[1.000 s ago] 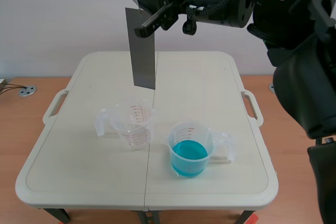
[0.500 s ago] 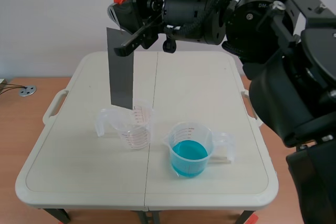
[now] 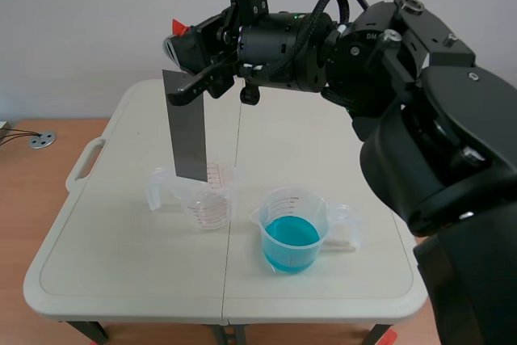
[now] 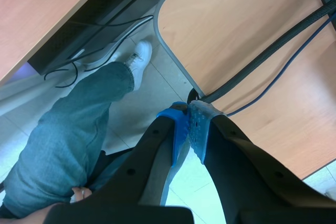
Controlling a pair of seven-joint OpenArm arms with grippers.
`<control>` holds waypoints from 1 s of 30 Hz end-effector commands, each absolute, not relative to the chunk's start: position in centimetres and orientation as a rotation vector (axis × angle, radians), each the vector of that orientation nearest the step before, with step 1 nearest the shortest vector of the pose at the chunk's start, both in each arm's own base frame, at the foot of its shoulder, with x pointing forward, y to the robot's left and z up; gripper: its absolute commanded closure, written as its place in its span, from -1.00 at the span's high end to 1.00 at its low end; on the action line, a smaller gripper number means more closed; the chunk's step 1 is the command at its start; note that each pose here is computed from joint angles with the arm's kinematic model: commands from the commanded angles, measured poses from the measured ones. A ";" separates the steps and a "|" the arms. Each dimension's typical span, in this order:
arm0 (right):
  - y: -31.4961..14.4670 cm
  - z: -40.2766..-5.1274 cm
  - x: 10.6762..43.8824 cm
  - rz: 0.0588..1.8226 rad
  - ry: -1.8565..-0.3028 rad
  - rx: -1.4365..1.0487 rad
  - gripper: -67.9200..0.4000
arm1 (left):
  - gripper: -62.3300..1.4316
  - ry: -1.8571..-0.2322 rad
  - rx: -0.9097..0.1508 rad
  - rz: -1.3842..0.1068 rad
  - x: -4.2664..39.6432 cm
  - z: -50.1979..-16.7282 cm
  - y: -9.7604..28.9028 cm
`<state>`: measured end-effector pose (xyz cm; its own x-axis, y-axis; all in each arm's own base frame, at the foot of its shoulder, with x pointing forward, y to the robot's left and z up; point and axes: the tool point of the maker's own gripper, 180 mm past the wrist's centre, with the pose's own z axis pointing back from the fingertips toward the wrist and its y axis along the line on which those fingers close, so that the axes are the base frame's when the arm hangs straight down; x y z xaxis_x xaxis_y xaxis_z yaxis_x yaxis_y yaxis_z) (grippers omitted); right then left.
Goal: Hold the metal plate by the orange handle, dip it into the blue solution, take it out and point at it, then put the plate back in the beaker on the left.
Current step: 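Put the plate into the left beaker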
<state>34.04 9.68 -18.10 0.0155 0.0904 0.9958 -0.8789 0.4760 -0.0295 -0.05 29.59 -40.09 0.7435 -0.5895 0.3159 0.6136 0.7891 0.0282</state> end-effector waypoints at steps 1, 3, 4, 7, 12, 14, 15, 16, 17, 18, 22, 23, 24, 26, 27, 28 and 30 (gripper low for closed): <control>10.0 -16.4 34.3 0.882 -1.395 0.796 -0.94 | -0.90 -0.341 -0.092 -0.662 0.4 -39.9 29.0; 10.0 -16.5 34.3 0.883 -1.393 0.793 -0.94 | -0.90 -0.340 -0.095 -0.662 0.4 -39.9 29.0; 10.0 -16.5 34.3 0.883 -1.393 0.793 -0.94 | -0.90 -0.340 -0.095 -0.662 0.4 -39.9 29.0; 10.0 -16.5 34.3 0.884 -1.391 0.790 -0.94 | -0.90 -0.340 -0.095 -0.662 0.4 -39.9 29.0; 10.0 -16.7 34.3 0.884 -1.387 0.785 -0.95 | -0.90 -0.339 -0.094 -0.663 0.3 -39.9 29.0; 10.0 -16.7 34.3 0.884 -1.387 0.786 -0.94 | -0.90 -0.336 -0.092 -0.661 0.3 -40.0 29.1; 10.0 -16.7 34.3 0.884 -1.387 0.786 -0.94 | -0.90 -0.334 -0.091 -0.661 0.2 -40.0 29.1; 10.0 -16.7 34.3 0.884 -1.387 0.786 -0.94 | -0.90 -0.334 -0.091 -0.661 0.2 -40.0 29.1; 10.0 -16.7 34.3 0.884 -1.387 0.786 -0.94 | -0.90 -0.334 -0.091 -0.661 0.2 -40.0 29.1; 10.0 -16.7 34.3 0.883 -1.387 0.786 -0.95 | -0.90 -0.334 -0.091 -0.661 0.2 -40.0 29.1; 10.0 -16.9 34.3 0.876 -1.384 0.793 -0.94 | -0.90 -0.335 -0.091 -0.661 0.2 -40.0 29.1; 10.0 -17.1 34.3 0.873 -1.381 0.796 -0.95 | -0.90 -0.335 -0.091 -0.661 0.2 -40.0 29.1; 10.0 -17.3 34.3 0.871 -1.374 0.797 -0.95 | -0.90 -0.335 -0.091 -0.661 0.2 -40.0 29.1; 10.0 -17.9 34.4 0.864 -1.357 0.799 -0.94 | -0.90 -0.335 -0.091 -0.661 0.2 -40.0 29.1; 10.0 -18.3 34.5 0.858 -1.350 0.803 -0.94 | -0.90 -0.335 -0.091 -0.661 0.2 -40.0 29.1; 10.0 -18.6 34.5 0.851 -1.342 0.808 -0.94 | -0.90 -0.335 -0.091 -0.661 0.2 -40.0 29.1; 10.0 -19.2 34.6 0.835 -1.331 0.820 -0.95 | -0.90 -0.334 -0.091 -0.661 0.2 -40.0 29.1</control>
<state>34.39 9.63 -20.50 0.0786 0.0851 0.9933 -0.8759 0.4816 0.0281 -0.04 29.60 -40.10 0.7435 -0.5894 0.3158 0.6135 0.7892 0.0285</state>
